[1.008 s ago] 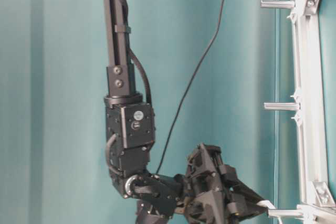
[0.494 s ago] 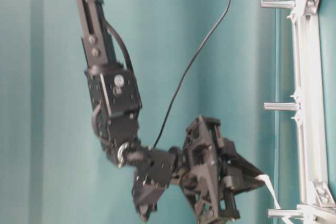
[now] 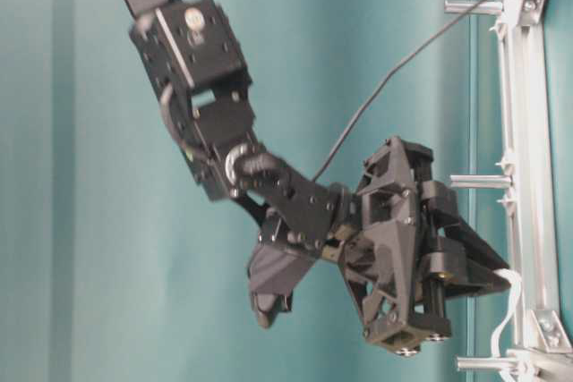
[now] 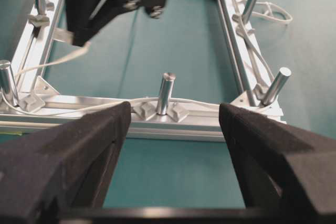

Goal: Move the cable alternately left and right between 8 pins so it hooks onto each one.

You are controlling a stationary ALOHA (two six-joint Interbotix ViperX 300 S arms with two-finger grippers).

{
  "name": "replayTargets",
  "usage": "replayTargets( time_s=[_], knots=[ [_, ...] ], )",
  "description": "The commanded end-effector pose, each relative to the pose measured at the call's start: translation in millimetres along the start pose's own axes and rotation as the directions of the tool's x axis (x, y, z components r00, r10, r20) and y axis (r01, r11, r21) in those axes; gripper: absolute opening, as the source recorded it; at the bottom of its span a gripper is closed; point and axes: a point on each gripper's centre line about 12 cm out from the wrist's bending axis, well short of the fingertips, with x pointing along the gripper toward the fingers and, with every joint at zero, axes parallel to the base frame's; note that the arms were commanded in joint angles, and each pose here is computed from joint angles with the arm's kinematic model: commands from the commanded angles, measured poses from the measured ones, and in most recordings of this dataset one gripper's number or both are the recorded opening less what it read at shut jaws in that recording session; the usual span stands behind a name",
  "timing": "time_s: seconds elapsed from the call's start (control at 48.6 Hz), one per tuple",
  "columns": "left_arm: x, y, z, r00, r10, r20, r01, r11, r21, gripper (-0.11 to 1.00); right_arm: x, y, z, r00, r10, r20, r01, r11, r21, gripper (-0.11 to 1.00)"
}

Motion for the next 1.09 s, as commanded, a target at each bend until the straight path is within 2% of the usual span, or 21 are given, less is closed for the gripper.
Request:
replayTargets(
  time_s=[0.0, 0.185, 0.267, 0.329, 0.411, 0.514, 0.596, 0.699, 0.864, 0.987, 1.07],
  knots=[
    [-0.1, -1.1, 7.2, 1.0, -0.002, 0.01, 0.002, 1.0, -0.001, 0.76, -29.3, 12.8, 2.0, 0.995, 0.089, 0.048, -0.088, 0.996, -0.022, 0.15],
    [-0.1, -0.9, 7.2, 1.0, -0.001, 0.011, 0.001, 1.0, -0.002, 0.76, -32.1, 18.8, -14.3, 0.978, 0.197, 0.065, -0.192, 0.978, -0.088, 0.15],
    [-0.1, -1.1, 7.2, 1.0, -0.002, 0.01, 0.002, 1.0, -0.001, 0.76, -33.4, 19.0, -17.4, 0.969, 0.236, 0.074, -0.229, 0.969, -0.097, 0.15],
    [-0.1, -1.1, 7.2, 1.0, -0.002, 0.01, 0.002, 1.0, -0.001, 0.76, -33.4, 14.0, -21.4, 0.974, 0.22, 0.062, -0.214, 0.973, -0.09, 0.15],
    [-0.1, -1.1, 7.2, 1.0, -0.002, 0.01, 0.002, 1.0, -0.001, 0.76, -33.1, 2.4, -27.3, 0.985, 0.167, 0.036, -0.165, 0.985, -0.058, 0.15],
    [-0.1, -1.1, 7.2, 1.0, -0.002, 0.01, 0.002, 1.0, -0.001, 0.76, -32.0, -16.6, -40.0, 0.996, 0.092, -0.003, -0.092, 0.995, 0.029, 0.15],
    [-0.1, -1.1, 7.2, 1.0, -0.002, 0.01, 0.002, 1.0, -0.001, 0.75, -34.0, -31.3, -50.0, 0.999, 0.051, -0.017, -0.048, 0.991, 0.124, 0.15],
    [-0.1, -1.1, 7.2, 1.0, -0.002, 0.01, 0.002, 1.0, 0.0, 0.76, -38.7, -42.6, -56.8, 0.999, 0.03, -0.019, -0.024, 0.967, 0.252, 0.15],
    [-0.1, -1.1, 7.2, 1.0, -0.002, 0.01, 0.002, 1.0, -0.001, 0.76, -44.7, -56.4, -57.6, 1.0, -0.023, 0.011, 0.017, 0.922, 0.388, 0.15],
    [-0.1, -1.1, 7.2, 1.0, -0.002, 0.01, 0.002, 1.0, -0.001, 0.76, -50.0, -62.9, -50.9, 0.996, -0.073, 0.055, 0.037, 0.872, 0.488, 0.15],
    [-0.1, -1.1, 7.2, 1.0, -0.002, 0.01, 0.002, 1.0, -0.001, 0.76, -49.9, -65.6, -49.2, 0.993, -0.091, 0.075, 0.033, 0.825, 0.564, 0.15]
  ],
)
